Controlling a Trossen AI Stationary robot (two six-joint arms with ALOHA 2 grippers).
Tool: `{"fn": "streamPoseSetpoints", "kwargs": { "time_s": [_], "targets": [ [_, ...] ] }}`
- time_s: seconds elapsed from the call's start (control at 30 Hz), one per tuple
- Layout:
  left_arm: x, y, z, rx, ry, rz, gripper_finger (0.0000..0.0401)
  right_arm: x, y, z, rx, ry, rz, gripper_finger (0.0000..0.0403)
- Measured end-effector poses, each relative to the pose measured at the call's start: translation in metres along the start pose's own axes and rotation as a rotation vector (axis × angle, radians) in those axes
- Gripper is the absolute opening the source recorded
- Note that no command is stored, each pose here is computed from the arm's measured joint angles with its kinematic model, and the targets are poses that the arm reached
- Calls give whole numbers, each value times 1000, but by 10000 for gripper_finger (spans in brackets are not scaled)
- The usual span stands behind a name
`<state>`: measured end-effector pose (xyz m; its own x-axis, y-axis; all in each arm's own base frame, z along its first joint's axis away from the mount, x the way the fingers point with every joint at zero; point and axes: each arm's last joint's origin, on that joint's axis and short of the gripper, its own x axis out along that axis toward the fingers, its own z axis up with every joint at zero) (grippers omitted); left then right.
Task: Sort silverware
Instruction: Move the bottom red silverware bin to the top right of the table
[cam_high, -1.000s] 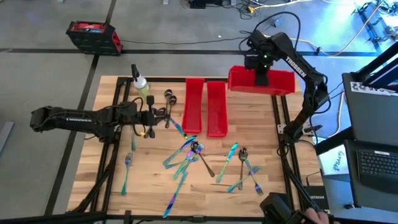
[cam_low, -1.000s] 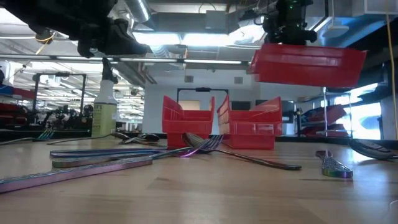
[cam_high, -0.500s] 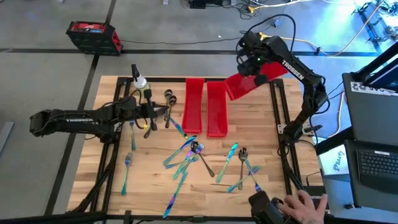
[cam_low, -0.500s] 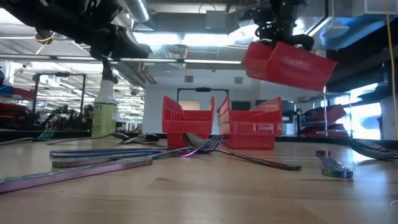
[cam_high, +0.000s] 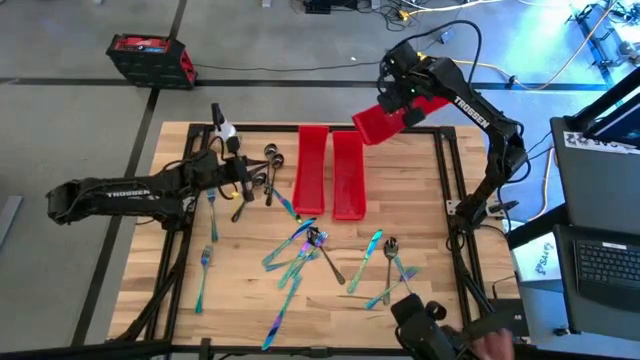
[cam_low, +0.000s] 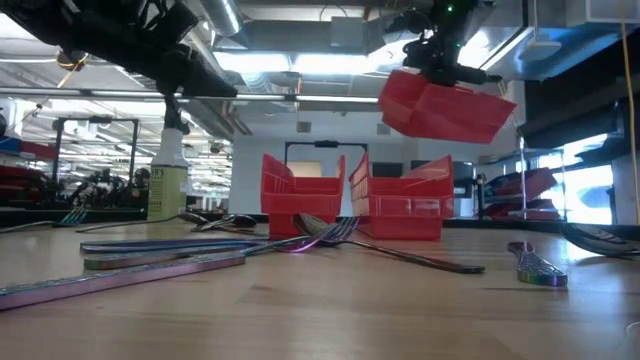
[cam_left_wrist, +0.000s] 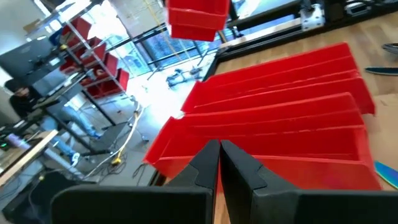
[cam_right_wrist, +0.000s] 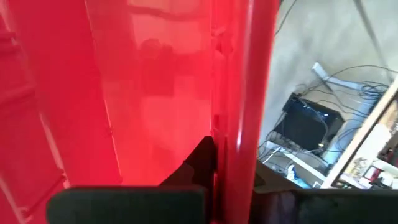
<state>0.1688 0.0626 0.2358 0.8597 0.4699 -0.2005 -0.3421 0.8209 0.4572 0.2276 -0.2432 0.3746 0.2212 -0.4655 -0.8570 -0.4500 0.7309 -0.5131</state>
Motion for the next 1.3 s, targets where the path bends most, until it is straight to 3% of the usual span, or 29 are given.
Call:
{"fn": "streamPoseSetpoints", "kwargs": {
  "time_s": [0.13,0.23,0.4,0.63,0.77,0.9,1.13,1.3],
  "targets": [
    [0,4,1,-10,-14,27,0,0,-4,1,8,-7,-40,1],
    [1,6,1,-13,-23,40,0,-1,-16,3,29,-34,-164,1],
    [1,6,1,-18,-19,44,0,-3,-24,4,34,-43,-246,1],
    [1,7,1,-26,-13,51,0,-3,-24,1,-281,79,-243,1],
    [1,7,1,-28,-13,51,0,-1,-17,-1,-426,109,-169,1],
    [1,6,1,-29,-13,51,0,1,-6,-11,-540,115,-24,1],
    [1,7,0,-29,-9,59,0,0,19,-18,-568,21,232,1],
    [1,7,0,-18,-7,65,0,2,29,-9,-559,-179,288,1]
  ]
}}
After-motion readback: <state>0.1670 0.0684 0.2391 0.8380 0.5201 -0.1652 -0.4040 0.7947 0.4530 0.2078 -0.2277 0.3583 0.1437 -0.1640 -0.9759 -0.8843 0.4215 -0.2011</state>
